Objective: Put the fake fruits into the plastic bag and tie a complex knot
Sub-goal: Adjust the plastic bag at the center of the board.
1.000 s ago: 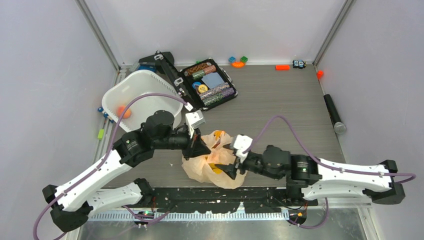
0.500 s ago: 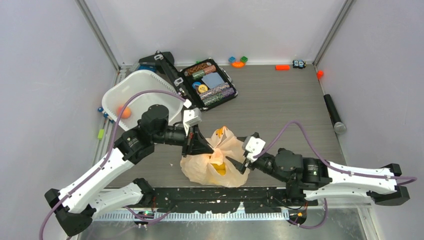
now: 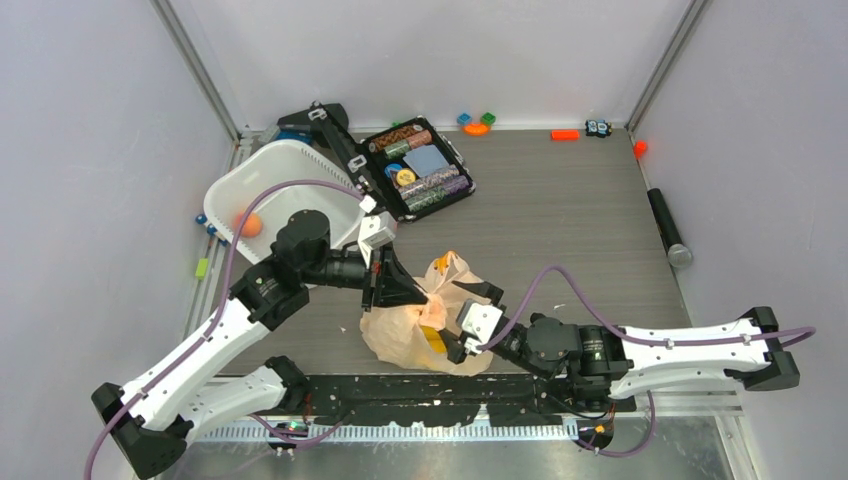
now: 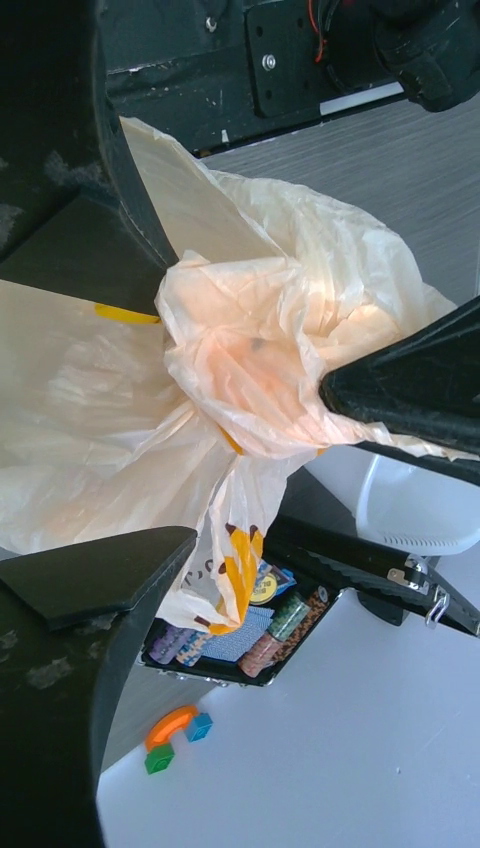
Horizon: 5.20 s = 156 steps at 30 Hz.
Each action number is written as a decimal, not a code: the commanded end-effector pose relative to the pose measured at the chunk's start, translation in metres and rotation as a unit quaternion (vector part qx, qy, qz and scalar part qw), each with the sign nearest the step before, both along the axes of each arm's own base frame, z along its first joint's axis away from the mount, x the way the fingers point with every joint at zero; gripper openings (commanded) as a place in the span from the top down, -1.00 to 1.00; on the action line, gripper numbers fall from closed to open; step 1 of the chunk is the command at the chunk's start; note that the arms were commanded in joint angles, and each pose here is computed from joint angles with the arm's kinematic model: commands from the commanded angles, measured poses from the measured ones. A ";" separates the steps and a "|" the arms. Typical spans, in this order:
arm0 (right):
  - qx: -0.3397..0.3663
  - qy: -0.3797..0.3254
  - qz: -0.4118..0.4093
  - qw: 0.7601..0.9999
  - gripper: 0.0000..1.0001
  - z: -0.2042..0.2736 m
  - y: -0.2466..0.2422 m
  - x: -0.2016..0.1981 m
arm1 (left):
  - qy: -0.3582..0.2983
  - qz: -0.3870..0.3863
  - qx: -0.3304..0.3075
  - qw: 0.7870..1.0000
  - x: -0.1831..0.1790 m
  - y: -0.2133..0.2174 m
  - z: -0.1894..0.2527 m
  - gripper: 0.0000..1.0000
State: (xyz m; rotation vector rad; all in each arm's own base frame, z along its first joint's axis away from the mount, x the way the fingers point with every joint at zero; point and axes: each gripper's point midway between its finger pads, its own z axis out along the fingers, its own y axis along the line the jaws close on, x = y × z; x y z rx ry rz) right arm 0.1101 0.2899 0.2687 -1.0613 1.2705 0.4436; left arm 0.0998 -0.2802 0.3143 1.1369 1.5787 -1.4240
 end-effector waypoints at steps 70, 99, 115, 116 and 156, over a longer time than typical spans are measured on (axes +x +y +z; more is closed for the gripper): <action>0.119 0.055 -0.081 0.988 -0.25 0.031 -0.045 0.039 | -0.129 0.086 0.002 0.988 0.025 0.018 -0.002 1.00; 0.496 0.553 0.035 0.669 -0.38 0.123 -0.011 -0.017 | -0.301 0.159 0.047 0.939 0.041 0.017 0.008 1.00; 0.514 0.608 -0.044 0.604 -0.30 0.065 0.015 0.001 | -0.330 0.131 0.046 0.934 0.022 0.012 0.000 1.00; 0.515 0.608 -0.047 0.602 -0.30 0.064 0.015 0.001 | -0.330 0.128 0.047 0.934 0.020 0.012 -0.001 1.00; 0.538 0.630 -0.096 0.552 0.28 0.014 0.029 0.018 | -0.414 0.082 0.108 0.900 -0.009 -0.009 -0.035 1.00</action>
